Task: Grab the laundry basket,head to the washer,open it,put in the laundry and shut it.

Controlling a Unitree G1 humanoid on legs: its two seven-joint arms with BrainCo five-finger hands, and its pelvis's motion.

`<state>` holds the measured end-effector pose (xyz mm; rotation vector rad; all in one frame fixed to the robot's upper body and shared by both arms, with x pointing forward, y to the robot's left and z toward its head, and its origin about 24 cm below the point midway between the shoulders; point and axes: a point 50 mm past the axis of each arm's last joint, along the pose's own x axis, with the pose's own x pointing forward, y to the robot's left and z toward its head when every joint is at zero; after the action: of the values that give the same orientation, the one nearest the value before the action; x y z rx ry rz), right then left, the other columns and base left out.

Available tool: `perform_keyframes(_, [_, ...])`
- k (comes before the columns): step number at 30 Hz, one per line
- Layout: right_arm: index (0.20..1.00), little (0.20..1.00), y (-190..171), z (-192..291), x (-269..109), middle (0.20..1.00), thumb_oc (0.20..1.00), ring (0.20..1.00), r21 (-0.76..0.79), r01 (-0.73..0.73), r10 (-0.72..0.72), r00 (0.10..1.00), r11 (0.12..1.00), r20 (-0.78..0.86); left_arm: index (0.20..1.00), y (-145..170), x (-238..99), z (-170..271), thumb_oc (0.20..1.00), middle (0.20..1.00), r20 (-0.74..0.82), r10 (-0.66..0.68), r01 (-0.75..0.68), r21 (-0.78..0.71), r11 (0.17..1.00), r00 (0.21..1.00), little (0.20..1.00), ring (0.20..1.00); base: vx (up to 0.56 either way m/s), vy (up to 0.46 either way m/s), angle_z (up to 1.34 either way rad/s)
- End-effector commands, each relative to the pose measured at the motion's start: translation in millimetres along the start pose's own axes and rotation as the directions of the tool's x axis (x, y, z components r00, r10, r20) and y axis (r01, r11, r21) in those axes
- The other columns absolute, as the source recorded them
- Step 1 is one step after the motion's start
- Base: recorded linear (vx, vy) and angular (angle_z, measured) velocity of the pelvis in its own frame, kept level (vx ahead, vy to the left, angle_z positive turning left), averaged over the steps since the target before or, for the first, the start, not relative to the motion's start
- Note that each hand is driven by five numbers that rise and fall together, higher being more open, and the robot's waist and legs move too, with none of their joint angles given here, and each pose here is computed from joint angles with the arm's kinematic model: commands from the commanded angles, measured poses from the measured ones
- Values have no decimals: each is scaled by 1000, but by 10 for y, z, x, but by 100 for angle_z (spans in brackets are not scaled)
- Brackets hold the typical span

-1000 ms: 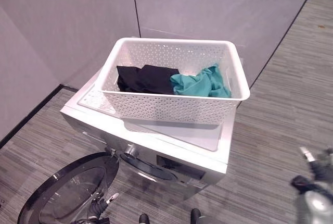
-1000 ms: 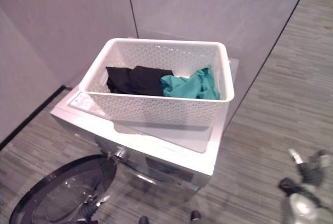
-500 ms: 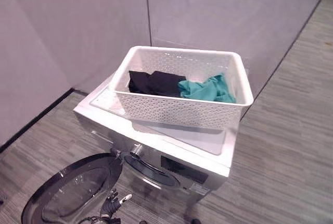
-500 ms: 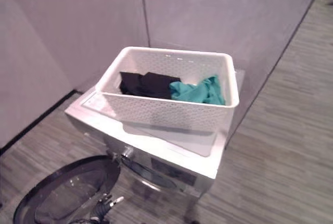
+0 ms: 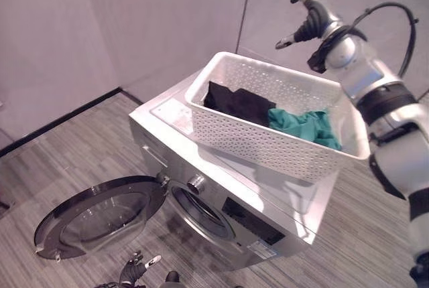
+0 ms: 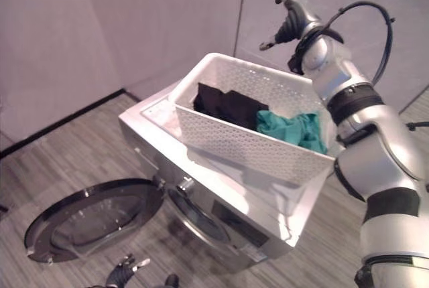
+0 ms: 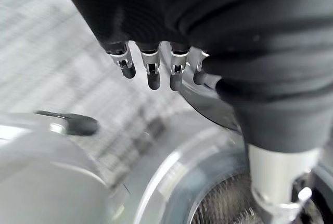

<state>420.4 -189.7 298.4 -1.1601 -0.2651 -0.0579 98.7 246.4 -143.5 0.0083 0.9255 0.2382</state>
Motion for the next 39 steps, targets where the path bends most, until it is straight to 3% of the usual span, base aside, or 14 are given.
perform_keyframes(1, [1000, 1000, -591, 1, 3, 1000, 1000, 1000, -53, 87, -89, 995, 995, -41, 1000, 275, 63, 288, 1000, 1000, 86, 75, -77, 18, 997, 993, 1000, 1000, -5, -52, 39])
perform_keyframes(11, [1000, 1000, -500, 6, -171, 1000, 1000, 1000, -305, -125, 148, 988, 944, 54, 1000, 264, 78, 243, 1000, 1000, 51, 58, -61, 50, 997, 997, 1000, 1000, 1, -9, 15])
perform_keyframes(17, [1000, 1000, -461, 132, -333, 1000, 1000, 1000, -368, -209, 277, 950, 906, 142, 1000, 257, 82, 280, 1000, 1000, 71, 48, -51, 46, 998, 996, 1000, 1000, 0, 3, -2])
perform_keyframes(27, [1000, 1000, -104, 264, -523, 1000, 1000, 1000, -390, -368, 474, 852, 844, 223, 1000, 199, 116, 430, 1000, 1000, 125, 16, -28, 90, 996, 992, 1000, 1000, 0, 2, -2])
perform_keyframes(36, [1000, 1000, 160, 131, -451, 1000, 1000, 1000, -301, -411, 478, 855, 861, 201, 1000, 262, 114, 474, 1000, 1000, 147, 60, -67, 44, 997, 987, 1000, 1000, 0, -10, 1])
perform_keyframes(39, [1000, 1000, 182, -140, -445, 1000, 1000, 1000, -279, -416, 458, 882, 866, 107, 1000, 247, 114, 495, 1000, 1000, 160, 61, -66, 21, 998, 985, 1000, 1000, -8, -33, 11])
